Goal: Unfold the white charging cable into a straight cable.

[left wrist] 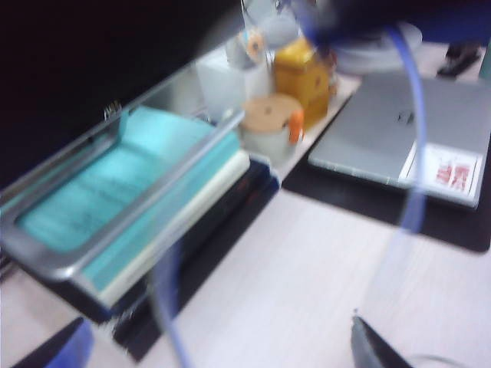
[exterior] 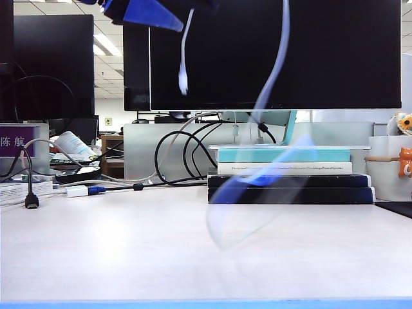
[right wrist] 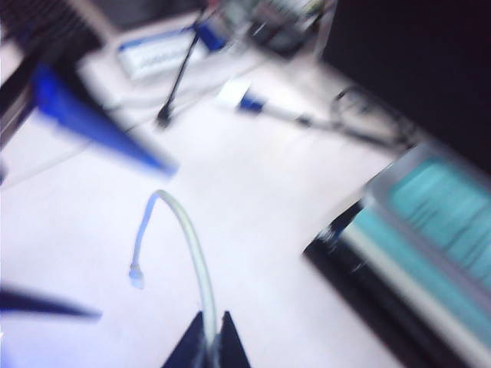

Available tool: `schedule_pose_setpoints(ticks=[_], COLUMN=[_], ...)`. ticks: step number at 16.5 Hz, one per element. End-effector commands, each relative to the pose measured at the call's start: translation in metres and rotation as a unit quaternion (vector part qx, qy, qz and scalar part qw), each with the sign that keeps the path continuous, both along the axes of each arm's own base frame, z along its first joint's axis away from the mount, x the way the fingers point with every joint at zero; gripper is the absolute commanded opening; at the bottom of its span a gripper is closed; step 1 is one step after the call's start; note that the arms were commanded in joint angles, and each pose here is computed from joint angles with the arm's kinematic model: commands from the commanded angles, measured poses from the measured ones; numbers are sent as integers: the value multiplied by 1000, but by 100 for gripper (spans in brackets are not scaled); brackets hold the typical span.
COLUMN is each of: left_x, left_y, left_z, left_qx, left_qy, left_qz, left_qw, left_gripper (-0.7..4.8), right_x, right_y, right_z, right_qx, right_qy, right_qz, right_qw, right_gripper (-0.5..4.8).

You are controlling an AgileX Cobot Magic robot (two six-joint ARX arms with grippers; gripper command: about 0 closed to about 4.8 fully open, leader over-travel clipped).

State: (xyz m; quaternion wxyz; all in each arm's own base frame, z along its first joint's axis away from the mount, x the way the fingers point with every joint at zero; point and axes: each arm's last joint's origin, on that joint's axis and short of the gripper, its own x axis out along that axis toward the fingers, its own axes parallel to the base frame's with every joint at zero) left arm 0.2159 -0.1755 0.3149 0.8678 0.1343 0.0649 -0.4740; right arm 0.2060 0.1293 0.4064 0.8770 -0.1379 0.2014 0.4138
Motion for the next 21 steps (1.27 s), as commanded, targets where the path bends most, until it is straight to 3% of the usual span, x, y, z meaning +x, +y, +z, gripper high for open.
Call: schedule_pose_setpoints(ticks=[1, 2, 4, 5, 6, 9, 10, 11, 13, 14, 17, 18, 19, 21], left_x=[-1, -1, -3, -3, -3, -3, -3, -3, -1, 1, 4, 3, 1, -2], left_y=[-2, -2, -4, -4, -4, -5, -5, -5, -4, -4, -2, -3, -6, -9], left_z=[11, 12, 12, 12, 12, 14, 16, 18, 22, 22, 22, 22, 24, 28], left_qx=[-39, -43, -50, -52, -54, -59, -65, -70, -71, -63, -12, 6, 30, 34], left_qy=[-33, -34, -36, -36, -35, -45, -54, -63, -89, -103, -163, -184, -224, -250], left_qz=[-26, -43, -81, -90, -99, -97, -98, -97, -55, -34, 23, 37, 63, 85], left_qw=[998, 998, 995, 994, 993, 992, 992, 991, 992, 992, 986, 982, 972, 964], left_gripper=[479, 431, 196, 138, 47, 45, 20, -6, -6, -6, -6, -6, -6, -6], right_x=[-8, -9, -10, -10, -10, -11, -11, -10, -10, -10, -9, -8, -4, -1], right_y=[2, 2, 3, 4, 4, 4, 4, 5, 5, 5, 5, 6, 8, 16], right_z=[-4, -4, -3, -2, -1, -1, -1, -1, -1, -1, 1, 3, 5, 1], right_qx=[26, 34, 48, 53, 60, 65, 65, 65, 65, 65, 73, 86, 104, 93], right_qy=[48, 53, 57, 56, 55, 58, 58, 59, 58, 57, 48, 51, 60, 61], right_qz=[91, 106, 131, 138, 149, 159, 158, 158, 159, 158, 156, 147, 121, 109], right_qw=[994, 992, 989, 987, 986, 983, 984, 984, 984, 984, 984, 984, 985, 988], right_gripper=[-6, -6, -6, -6, -6, 4, 47, 53, 25, 7, 15, 94, 276, 315])
